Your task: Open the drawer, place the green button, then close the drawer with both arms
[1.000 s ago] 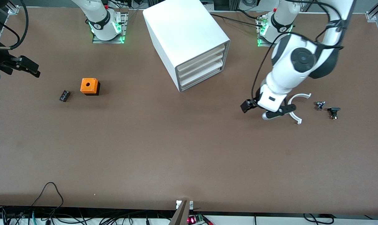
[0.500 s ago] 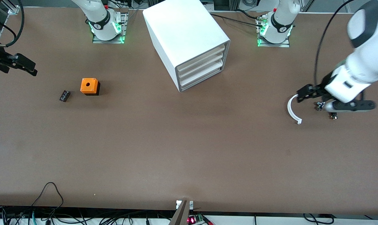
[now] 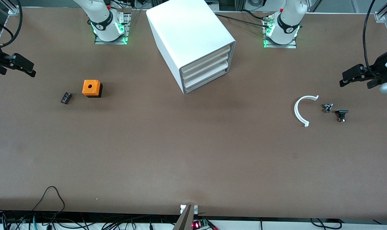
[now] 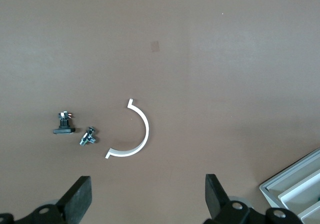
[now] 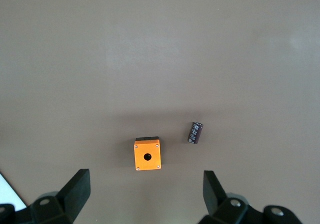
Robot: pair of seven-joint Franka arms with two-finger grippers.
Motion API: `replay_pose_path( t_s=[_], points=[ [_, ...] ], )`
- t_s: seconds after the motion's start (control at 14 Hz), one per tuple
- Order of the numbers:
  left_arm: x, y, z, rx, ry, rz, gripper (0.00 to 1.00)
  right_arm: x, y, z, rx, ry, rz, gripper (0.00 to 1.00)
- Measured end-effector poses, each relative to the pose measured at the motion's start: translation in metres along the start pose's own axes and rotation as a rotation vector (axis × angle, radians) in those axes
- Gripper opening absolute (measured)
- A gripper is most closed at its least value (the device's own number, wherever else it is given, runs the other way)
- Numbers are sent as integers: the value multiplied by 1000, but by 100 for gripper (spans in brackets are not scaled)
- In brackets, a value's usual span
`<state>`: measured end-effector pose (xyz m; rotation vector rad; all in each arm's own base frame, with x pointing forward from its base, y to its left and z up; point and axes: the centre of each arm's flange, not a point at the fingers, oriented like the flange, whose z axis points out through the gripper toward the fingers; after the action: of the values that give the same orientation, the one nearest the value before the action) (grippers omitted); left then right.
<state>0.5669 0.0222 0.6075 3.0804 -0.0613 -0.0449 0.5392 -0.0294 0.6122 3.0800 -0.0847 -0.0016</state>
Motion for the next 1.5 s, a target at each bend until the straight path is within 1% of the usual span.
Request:
replay_pose_path(
  t_s=[0.21,0.86,1.14,1.5],
  points=[
    [0,2,0,0,1,16,100,0,3,-1,0,1,1,100],
    [0,0,-5,1,10,14,100,0,2,-2,0,3,-2,100],
    [1,-1,-5,1,11,11,100,-4,2,0,0,-29,-3,100],
    [2,9,-3,1,7,29,100,-4,2,0,0,-29,-3,100]
  ],
)
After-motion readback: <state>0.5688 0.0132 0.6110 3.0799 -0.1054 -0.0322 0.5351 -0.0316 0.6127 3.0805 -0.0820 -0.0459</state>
